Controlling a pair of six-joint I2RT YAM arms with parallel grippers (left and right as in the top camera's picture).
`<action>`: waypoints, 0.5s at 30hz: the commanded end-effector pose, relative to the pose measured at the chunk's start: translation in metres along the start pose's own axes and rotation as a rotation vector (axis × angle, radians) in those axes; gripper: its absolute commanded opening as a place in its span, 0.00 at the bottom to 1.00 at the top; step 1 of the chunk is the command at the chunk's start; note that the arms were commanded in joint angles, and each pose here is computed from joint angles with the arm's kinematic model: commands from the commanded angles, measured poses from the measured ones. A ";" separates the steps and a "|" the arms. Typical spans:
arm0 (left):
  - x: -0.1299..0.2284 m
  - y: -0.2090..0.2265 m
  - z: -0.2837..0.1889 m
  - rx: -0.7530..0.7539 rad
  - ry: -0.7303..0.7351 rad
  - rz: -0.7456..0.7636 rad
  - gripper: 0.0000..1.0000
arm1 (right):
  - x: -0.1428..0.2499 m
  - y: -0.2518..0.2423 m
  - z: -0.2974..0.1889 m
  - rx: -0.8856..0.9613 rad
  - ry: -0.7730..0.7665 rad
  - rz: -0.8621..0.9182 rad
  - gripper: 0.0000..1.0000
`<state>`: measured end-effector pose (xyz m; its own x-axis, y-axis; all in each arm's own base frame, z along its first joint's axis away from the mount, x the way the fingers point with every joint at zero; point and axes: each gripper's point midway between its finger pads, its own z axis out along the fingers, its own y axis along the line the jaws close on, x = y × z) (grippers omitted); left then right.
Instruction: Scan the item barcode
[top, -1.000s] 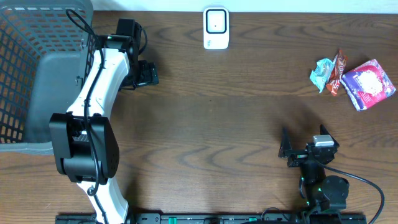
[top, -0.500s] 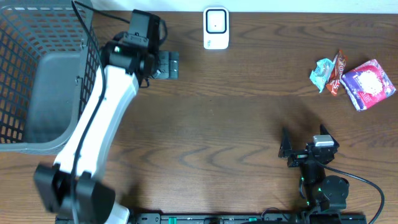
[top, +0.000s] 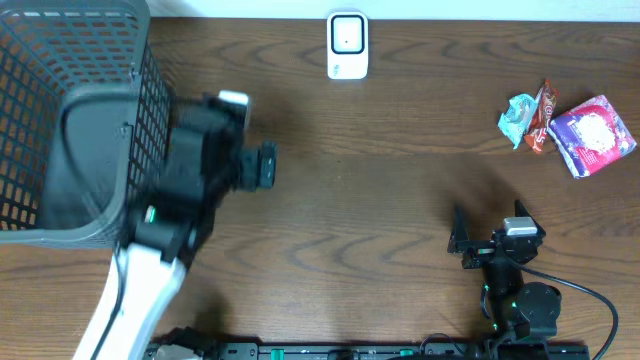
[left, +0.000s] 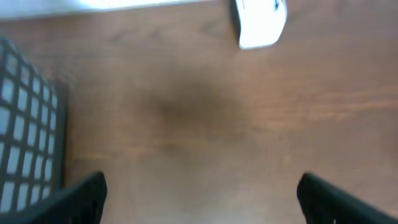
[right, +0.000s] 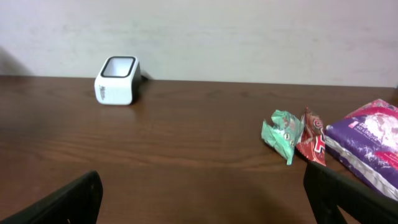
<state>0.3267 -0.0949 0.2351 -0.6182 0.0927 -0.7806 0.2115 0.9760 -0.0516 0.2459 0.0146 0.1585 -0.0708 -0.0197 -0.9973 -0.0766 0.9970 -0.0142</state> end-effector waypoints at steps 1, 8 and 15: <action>0.014 0.004 -0.019 0.018 -0.103 -0.001 0.98 | 0.001 0.000 0.000 0.000 -0.001 0.006 0.99; 0.055 0.023 -0.053 -0.018 -0.243 -0.035 0.98 | 0.001 0.000 0.000 0.000 -0.001 0.006 0.99; 0.089 0.026 -0.057 -0.022 -0.305 -0.016 0.98 | 0.001 0.000 0.000 0.000 -0.001 0.006 0.99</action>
<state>0.2390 -0.0510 0.2145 -0.3688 -0.0005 -0.9295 0.1724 0.9826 -0.0689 0.2459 0.0146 0.1584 -0.0708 -0.0201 -0.9973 -0.0766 0.9970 -0.0146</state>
